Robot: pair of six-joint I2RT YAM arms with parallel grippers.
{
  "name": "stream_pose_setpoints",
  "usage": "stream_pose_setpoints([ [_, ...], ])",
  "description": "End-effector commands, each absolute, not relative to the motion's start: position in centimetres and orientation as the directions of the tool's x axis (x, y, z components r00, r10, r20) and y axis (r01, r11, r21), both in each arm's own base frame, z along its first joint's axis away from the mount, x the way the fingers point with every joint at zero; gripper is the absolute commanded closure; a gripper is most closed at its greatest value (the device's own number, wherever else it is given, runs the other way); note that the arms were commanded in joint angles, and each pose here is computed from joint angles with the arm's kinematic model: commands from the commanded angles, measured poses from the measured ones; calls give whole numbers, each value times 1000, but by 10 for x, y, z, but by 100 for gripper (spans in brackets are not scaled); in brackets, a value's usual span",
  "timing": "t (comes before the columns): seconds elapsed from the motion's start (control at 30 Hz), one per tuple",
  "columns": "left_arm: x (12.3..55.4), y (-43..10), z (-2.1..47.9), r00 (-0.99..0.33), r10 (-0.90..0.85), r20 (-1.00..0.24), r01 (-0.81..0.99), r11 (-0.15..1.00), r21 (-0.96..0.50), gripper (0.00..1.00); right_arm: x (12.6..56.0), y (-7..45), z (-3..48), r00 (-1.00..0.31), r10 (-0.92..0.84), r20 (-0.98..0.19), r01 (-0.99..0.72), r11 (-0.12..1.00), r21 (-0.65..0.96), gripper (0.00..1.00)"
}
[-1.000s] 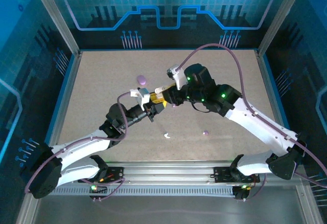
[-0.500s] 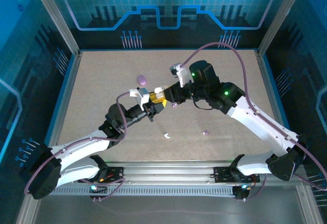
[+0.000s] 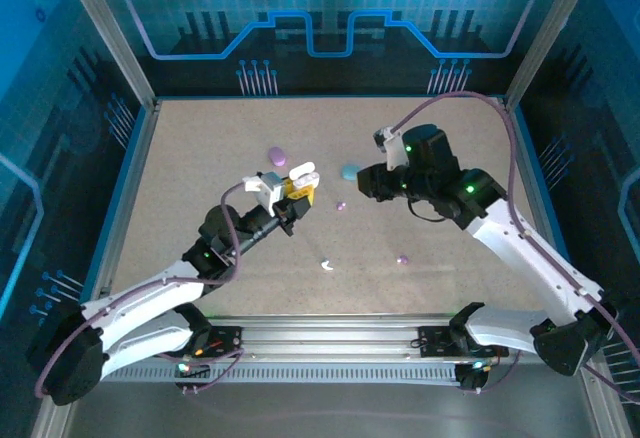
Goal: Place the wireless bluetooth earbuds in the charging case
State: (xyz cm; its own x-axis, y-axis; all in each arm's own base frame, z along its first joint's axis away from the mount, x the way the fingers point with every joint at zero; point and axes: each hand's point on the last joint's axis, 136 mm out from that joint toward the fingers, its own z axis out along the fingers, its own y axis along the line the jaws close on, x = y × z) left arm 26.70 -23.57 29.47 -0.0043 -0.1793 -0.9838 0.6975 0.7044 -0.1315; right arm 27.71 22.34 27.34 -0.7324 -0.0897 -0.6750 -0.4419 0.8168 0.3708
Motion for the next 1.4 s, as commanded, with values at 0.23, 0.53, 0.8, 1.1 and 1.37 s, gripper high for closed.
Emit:
stream_pose_setpoints([
  [0.23, 262, -214, 313, 83, -175, -981, 639, 765, -83, 79, 261, 205, 98, -968, -114, -223, -174, 946, 275, 74],
  [0.53, 258, -209, 318, 100, -177, -979, 633, 771, -74, 78, 252, 206, 35, -987, -154, -43, -159, 976, 146, 74],
  [0.8, 258, -206, 316, 99, -176, -979, 624, 778, -77, 78, 243, 203, 21, -979, -198, 46, -197, 980, 15, 72],
  [1.1, 258, -205, 315, 99, -177, -979, 621, 780, -78, 78, 239, 209, 16, -970, -219, 104, -222, 975, -25, 64],
  [1.37, 258, -206, 314, 95, -177, -980, 623, 778, -80, 78, 244, 210, 13, -976, -188, 114, -192, 981, -28, 60],
])
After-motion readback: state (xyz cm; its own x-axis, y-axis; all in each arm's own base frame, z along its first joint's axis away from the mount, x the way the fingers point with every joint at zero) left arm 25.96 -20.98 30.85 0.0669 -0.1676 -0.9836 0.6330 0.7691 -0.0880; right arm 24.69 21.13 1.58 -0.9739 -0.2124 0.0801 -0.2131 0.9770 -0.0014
